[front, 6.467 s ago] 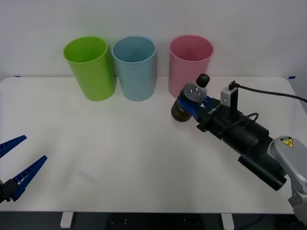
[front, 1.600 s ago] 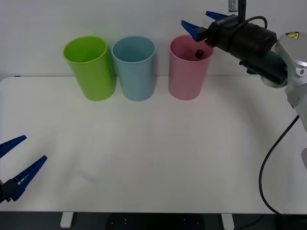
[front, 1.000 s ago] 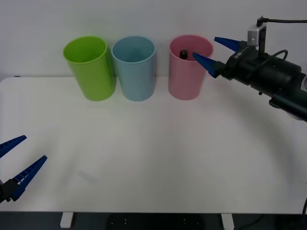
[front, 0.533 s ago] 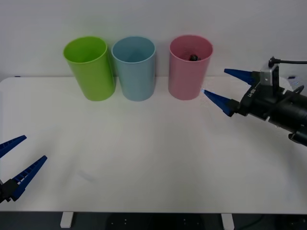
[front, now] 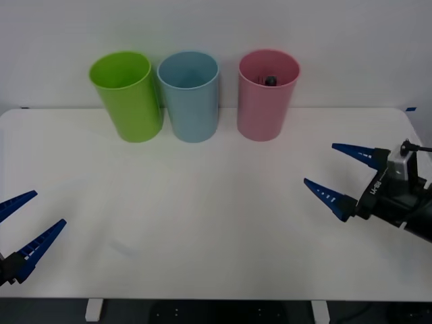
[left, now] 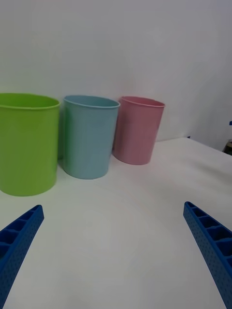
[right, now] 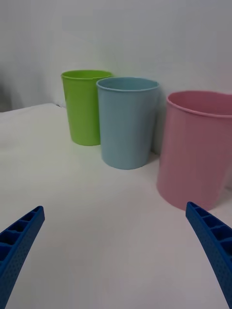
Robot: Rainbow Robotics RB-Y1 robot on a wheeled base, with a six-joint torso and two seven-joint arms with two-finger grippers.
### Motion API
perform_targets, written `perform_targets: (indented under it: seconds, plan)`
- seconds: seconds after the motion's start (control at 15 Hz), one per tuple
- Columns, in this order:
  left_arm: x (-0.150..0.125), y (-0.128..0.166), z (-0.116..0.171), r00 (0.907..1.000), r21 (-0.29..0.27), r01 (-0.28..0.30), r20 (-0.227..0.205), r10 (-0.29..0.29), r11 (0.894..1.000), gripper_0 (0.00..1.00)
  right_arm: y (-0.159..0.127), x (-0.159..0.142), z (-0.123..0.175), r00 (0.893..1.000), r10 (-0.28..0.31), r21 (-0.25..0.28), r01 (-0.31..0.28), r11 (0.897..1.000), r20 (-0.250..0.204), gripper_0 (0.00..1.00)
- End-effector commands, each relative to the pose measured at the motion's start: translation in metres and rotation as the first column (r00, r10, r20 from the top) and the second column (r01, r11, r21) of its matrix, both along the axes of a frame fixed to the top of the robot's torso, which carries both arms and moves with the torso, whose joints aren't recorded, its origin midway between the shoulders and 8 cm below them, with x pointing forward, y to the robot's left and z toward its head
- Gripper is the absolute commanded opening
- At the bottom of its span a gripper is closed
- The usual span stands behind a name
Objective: Grasp the object on the table and drop it into the matching bin: aluminum can to the light blue bin, PET bottle to the pink bin.
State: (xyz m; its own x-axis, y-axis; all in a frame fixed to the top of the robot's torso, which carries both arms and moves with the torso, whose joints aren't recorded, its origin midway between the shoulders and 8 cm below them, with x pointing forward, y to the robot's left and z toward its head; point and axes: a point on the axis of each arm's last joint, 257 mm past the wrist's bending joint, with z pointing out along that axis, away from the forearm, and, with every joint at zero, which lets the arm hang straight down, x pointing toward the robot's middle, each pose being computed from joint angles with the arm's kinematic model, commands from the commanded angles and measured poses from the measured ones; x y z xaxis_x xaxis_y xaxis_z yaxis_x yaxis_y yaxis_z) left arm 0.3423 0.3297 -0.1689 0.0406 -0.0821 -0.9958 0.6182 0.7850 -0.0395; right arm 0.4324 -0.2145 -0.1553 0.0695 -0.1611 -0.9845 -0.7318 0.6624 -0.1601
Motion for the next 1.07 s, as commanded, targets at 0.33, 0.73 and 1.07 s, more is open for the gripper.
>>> perform_targets:
  seconds: [0.33,0.73,1.07]
  plan:
    - [0.000,0.000,0.000,1.0000,0.000,0.000,0.000,0.000,1.000,1.00,0.006,-0.050,-0.010,1.000,-0.002,0.046,0.002,0.999,-0.003,1.00]
    - [0.000,0.000,0.000,1.0000,0.000,0.000,0.000,0.000,1.000,1.00,0.006,-0.060,-0.024,0.999,-0.008,0.054,0.010,0.998,-0.034,1.00]
    - [0.000,0.000,0.000,1.0000,0.000,0.000,0.000,0.000,1.000,1.00,0.005,-0.062,-0.028,0.999,-0.010,0.051,0.012,0.999,-0.043,1.00]
